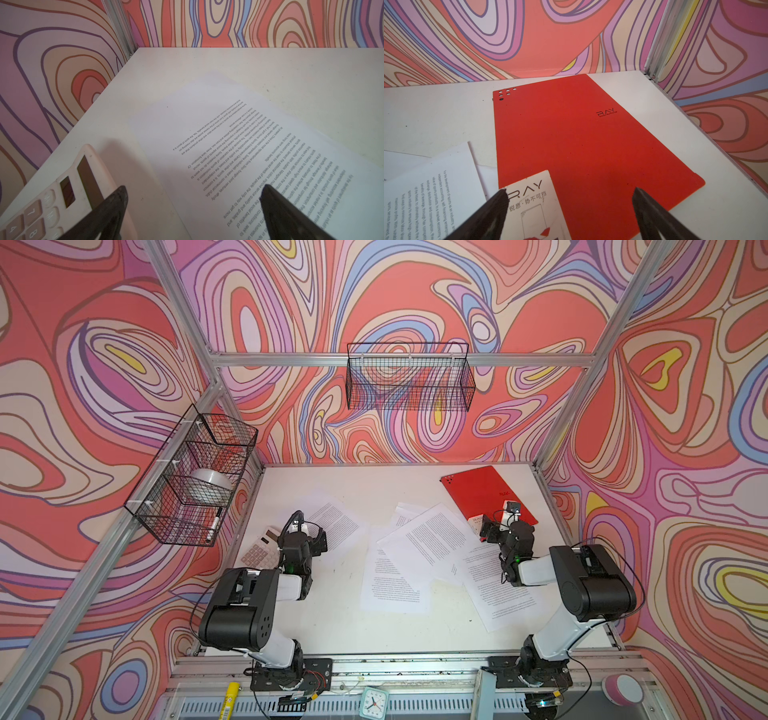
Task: Put the files into the folder
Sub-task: 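Move the right gripper to the red folder's edge and grasp it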
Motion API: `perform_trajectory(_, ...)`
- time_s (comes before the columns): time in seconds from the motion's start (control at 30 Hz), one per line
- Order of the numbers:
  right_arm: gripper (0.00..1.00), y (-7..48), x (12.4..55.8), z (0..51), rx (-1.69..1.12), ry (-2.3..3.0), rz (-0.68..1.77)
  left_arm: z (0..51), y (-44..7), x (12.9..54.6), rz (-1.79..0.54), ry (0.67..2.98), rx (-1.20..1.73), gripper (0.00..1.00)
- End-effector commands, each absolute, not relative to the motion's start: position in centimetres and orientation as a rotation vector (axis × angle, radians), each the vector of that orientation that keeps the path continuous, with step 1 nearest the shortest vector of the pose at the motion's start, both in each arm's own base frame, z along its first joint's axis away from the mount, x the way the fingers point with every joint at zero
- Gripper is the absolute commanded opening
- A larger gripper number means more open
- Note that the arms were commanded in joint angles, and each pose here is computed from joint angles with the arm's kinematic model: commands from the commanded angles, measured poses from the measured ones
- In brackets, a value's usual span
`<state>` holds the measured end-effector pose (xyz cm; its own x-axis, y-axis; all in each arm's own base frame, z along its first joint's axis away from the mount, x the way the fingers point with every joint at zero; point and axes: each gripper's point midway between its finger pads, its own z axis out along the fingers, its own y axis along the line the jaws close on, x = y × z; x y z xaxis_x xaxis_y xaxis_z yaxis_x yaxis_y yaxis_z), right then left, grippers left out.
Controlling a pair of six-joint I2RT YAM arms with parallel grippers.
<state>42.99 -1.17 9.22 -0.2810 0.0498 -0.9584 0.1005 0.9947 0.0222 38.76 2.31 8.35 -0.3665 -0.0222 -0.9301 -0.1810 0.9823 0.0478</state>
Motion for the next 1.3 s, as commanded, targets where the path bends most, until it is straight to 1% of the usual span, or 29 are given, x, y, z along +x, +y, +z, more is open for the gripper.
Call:
perform_trajectory(0.0,0.98,-1.1,42.8,9.4,0.097,1.850,-0.047,9.1,2.3,39.0,0.161,1.915,-0.140,1.00)
perform_trajectory(0.47,0.98,-0.9,42.9,9.3,0.093,1.855,-0.037,9.1,2.4,39.0,0.164,1.912,-0.146,1.00)
perform_trajectory(0.5,0.98,-1.0,42.9,9.1,0.095,1.862,-0.033,9.5,3.3,38.9,0.210,1.907,-0.193,1.00)
perform_trajectory(0.53,0.98,-1.1,42.9,9.3,0.095,1.858,-0.025,9.5,3.6,38.4,0.205,1.933,-0.227,1.00)
perform_trajectory(0.6,0.98,-2.4,42.6,10.7,0.176,1.832,-0.101,10.4,2.9,38.4,0.192,1.865,-0.188,1.00)
perform_trajectory(0.63,0.98,-3.3,42.1,11.9,0.233,1.823,-0.147,10.7,2.7,38.2,0.231,1.852,-0.174,1.00)
perform_trajectory(0.7,0.99,-5.4,41.4,14.7,0.377,1.807,-0.212,13.1,2.6,37.6,0.337,1.855,-0.180,1.00)
perform_trajectory(0.73,0.98,-6.2,41.1,16.1,0.454,1.794,-0.230,14.8,2.6,37.5,0.337,1.857,-0.189,1.00)
perform_trajectory(0.77,0.98,-6.5,40.9,16.7,0.504,1.803,-0.227,16.3,2.8,37.3,0.301,1.837,-0.259,1.00)
perform_trajectory(0.83,0.98,-6.8,41.1,17.6,0.570,1.842,-0.221,19.2,3.9,36.8,0.195,1.780,-0.533,1.00)
perform_trajectory(0.87,0.98,-7.5,40.8,17.7,0.638,1.836,-0.242,19.7,3.6,36.6,0.134,1.801,-0.600,1.00)
perform_trajectory(0.93,0.98,-8.2,40.2,17.2,0.789,1.877,-0.230,20.3,1.9,37.1,0.011,1.889,-0.619,1.00)
perform_trajectory(0.97,0.98,-7.8,40.4,17.1,0.794,1.912,-0.198,20.5,1.1,37.5,-0.055,1.919,-0.633,1.00)
perform_trajectory(1.03,0.98,-6.2,41.0,17.3,0.723,1.969,-0.044,20.9,-1.9,38.0,-0.316,2.009,-0.608,1.00)
perform_trajectory(1.1,0.98,-5.7,40.4,17.7,0.731,1.944,0.064,21.9,-4.6,37.7,-0.506,2.053,-0.553,1.00)
perform_trajectory(1.2,0.98,-5.4,40.0,17.5,0.759,1.940,0.263,23.5,-7.4,36.7,-0.698,2.084,-0.489,1.00)
perform_trajectory(1.27,0.95,-4.6,40.2,16.2,0.799,1.970,0.392,24.5,-9.0,35.9,-0.790,2.113,-0.398,1.00)
